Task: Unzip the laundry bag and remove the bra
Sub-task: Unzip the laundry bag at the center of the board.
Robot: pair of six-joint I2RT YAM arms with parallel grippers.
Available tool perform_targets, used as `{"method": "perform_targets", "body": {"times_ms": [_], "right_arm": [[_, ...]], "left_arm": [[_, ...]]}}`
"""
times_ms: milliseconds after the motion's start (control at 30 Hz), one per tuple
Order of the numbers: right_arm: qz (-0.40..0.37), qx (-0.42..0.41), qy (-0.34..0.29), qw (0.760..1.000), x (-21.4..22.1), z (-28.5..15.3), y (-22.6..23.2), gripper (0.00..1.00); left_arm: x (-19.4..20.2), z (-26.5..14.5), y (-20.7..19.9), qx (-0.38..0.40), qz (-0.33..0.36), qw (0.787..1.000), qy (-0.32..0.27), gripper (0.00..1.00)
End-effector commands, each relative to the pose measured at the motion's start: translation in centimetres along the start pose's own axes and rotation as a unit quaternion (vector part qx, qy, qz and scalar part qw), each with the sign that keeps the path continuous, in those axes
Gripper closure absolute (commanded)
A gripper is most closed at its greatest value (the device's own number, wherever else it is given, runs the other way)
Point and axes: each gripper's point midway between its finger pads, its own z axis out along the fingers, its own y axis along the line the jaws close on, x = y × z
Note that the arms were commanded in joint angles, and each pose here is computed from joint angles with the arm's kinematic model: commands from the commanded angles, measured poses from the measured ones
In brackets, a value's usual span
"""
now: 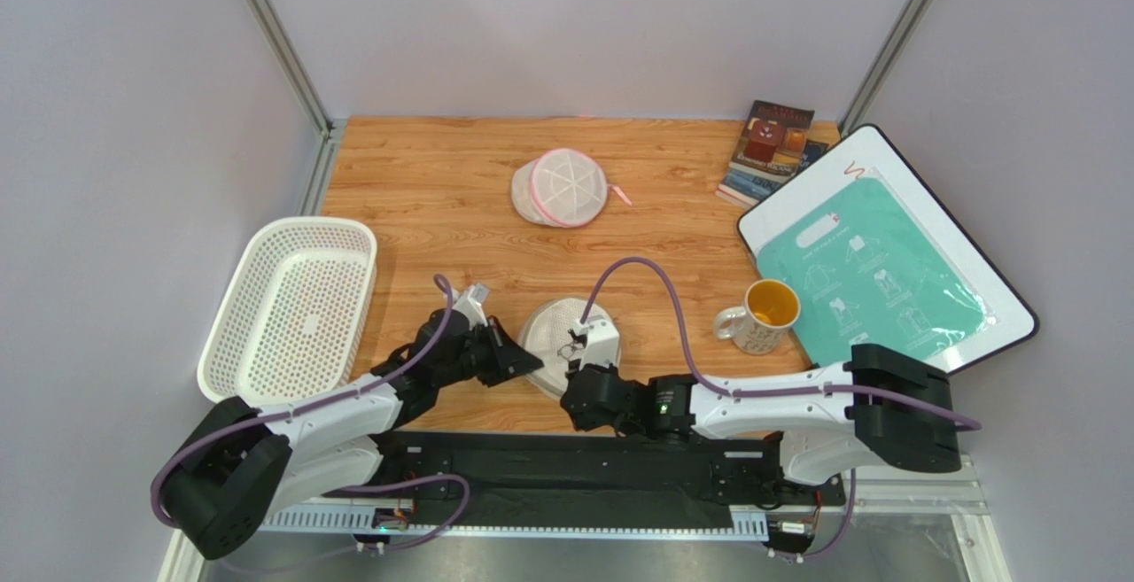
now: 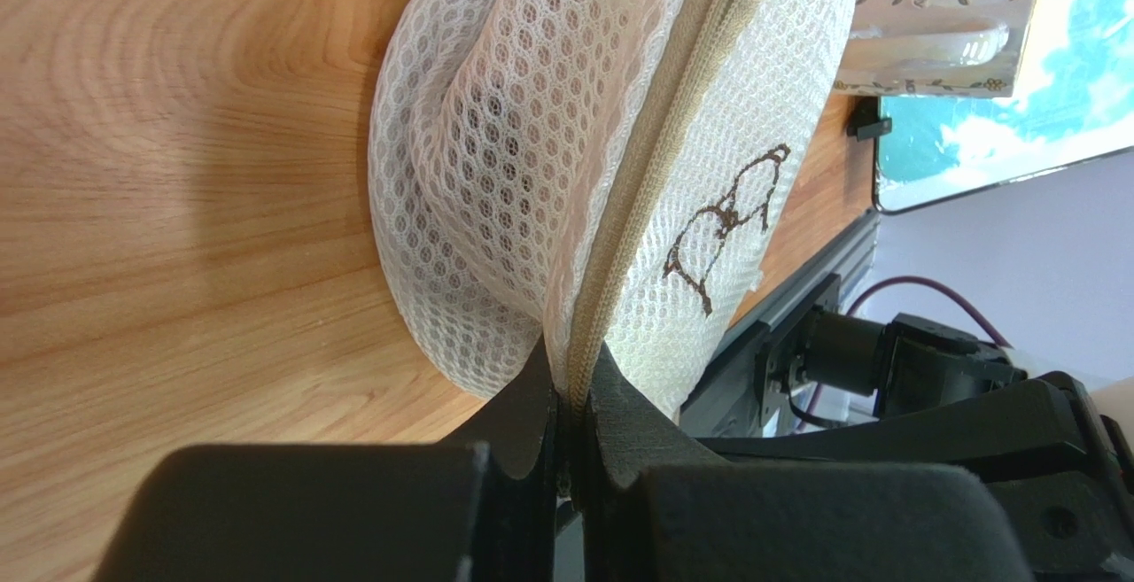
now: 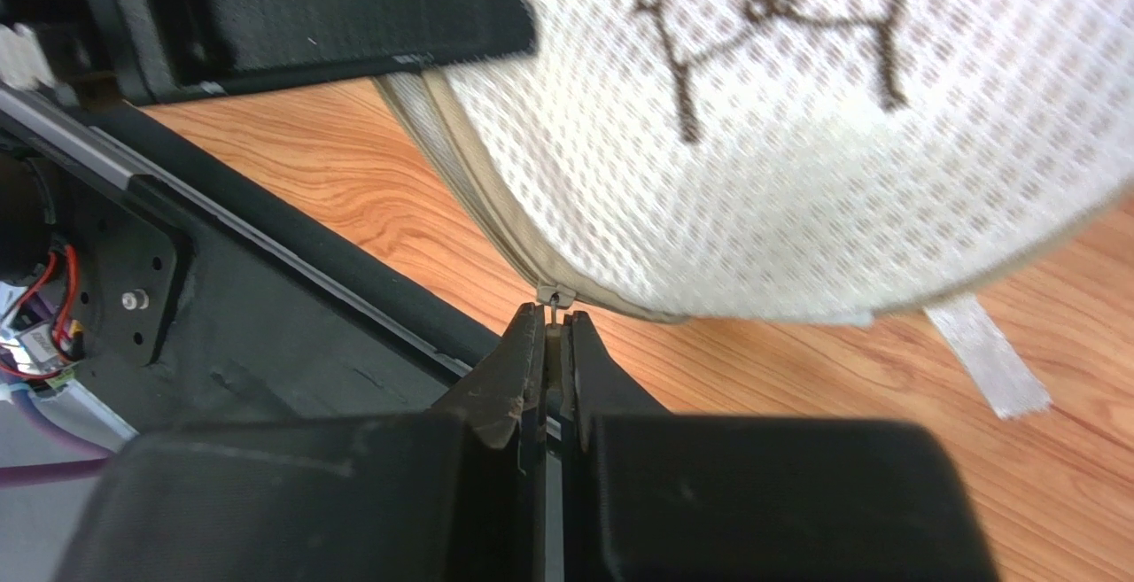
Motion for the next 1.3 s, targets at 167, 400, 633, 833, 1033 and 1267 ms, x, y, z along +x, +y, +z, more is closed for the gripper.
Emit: {"method": "perform_targets", "body": {"times_ms": [167,400,633,833,1033,1267], "right_arm": [[0.012,0.028,-0.019,0.999,-0.1,-1.7,-2.5,1.0],[0.019,0.052,-0.032,0.998,-0.5,-2.2,-4.8,1.0],[0.031,0.066,-0.044,0.996,-1.1,-2.5,-6.7,1.0],[0.026,0.076,-0.051,0.995,-2.0,-2.8,-7.3,1.0],[0.004,0.097,-0.051,0.994,-2.4,-3.6,-8.2,1.0],[-0.022,0.089,-0.044,0.995,-2.2,-4.2,-8.6,1.0]], "left_arm": [[-2.5,-0.1,-0.6,0.004,0.01,0.999,-0.042,1.0],[-2.3,-0.4,-0.5,0.006,0.013,0.999,-0.038,1.0],[-2.3,-0.7,-0.5,0.01,0.012,0.999,-0.042,1.0],[-2.0,-1.0,-0.7,0.017,0.026,0.999,-0.035,0.72],[-2.2,-1.6,-1.0,0.017,0.039,0.998,-0.04,0.18],[-3.4,-2.0,-0.1,-0.002,0.053,0.997,-0.064,0.16]]}}
